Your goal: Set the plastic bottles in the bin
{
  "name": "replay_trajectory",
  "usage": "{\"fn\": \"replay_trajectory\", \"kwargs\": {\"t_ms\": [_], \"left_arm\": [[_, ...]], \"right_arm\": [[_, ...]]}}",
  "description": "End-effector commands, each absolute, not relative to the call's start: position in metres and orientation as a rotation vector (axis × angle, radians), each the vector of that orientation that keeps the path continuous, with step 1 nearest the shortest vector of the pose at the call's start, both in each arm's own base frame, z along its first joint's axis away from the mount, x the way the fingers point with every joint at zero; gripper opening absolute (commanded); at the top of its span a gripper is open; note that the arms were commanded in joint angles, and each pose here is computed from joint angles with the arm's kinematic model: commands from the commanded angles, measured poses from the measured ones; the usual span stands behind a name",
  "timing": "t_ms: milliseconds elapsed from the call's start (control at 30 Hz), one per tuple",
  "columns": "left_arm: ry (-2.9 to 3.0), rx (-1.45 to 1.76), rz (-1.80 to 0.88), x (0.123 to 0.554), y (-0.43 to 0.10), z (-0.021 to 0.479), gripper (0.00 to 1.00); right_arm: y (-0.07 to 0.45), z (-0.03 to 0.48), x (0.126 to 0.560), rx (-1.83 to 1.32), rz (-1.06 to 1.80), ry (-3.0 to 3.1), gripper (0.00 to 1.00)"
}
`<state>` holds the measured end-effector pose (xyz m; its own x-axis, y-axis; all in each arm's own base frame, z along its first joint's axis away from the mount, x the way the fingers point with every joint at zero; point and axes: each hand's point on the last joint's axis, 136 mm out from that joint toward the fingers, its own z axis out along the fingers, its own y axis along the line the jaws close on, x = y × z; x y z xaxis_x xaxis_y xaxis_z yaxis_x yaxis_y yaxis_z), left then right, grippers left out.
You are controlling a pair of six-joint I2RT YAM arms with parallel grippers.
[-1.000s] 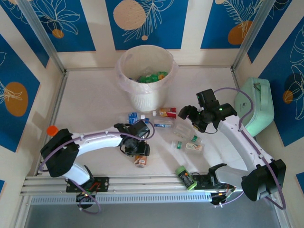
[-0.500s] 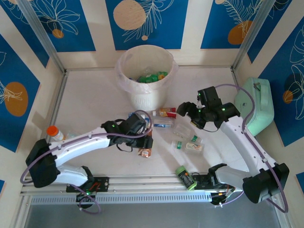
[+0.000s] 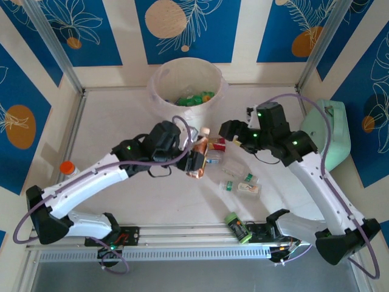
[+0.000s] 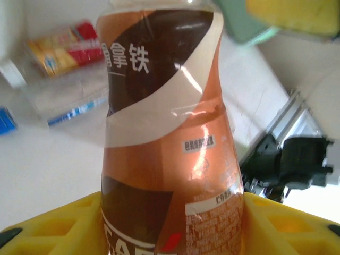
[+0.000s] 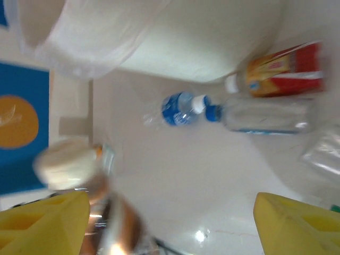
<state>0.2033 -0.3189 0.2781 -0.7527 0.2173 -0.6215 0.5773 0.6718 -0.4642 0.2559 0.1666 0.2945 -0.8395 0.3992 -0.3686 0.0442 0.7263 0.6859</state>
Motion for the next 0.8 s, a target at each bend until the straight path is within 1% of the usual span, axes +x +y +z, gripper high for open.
{"fn": "replay_trajectory", "kwargs": {"t_ms": [0, 133, 233, 367, 533, 667, 767], "left_arm": [[2.339, 0.552, -0.780, 0.224, -0.299, 0.309, 0.55], [2.270, 0.411, -0.817, 0.254, -0.289, 0.361, 0.56], [2.208, 0.338, -0.851, 0.284, -0.284, 0.392, 0.56], [2.174, 0.287, -0.876, 0.328, -0.285, 0.417, 0.56], [2.182, 0.227, -0.877, 0.381, -0.287, 0.424, 0.56], [2.221, 0.144, -0.899, 0.419, -0.284, 0.412, 0.55], [2.243, 0.087, -0.900, 0.439, -0.277, 0.399, 0.55]], "right_arm": [[0.109, 0.280, 0.248, 0.631, 0.768, 2.415, 0.81], [0.086, 0.259, 0.240, 0.757, 0.797, 2.417, 0.81], [0.085, 0.246, 0.235, 0.778, 0.795, 2.445, 0.81], [0.090, 0.230, 0.232, 0.790, 0.813, 2.500, 0.81], [0.094, 0.223, 0.230, 0.767, 0.799, 2.533, 0.81], [0.095, 0.220, 0.226, 0.747, 0.780, 2.555, 0.81], [0.094, 0.220, 0.223, 0.740, 0.774, 2.560, 0.81]]}}
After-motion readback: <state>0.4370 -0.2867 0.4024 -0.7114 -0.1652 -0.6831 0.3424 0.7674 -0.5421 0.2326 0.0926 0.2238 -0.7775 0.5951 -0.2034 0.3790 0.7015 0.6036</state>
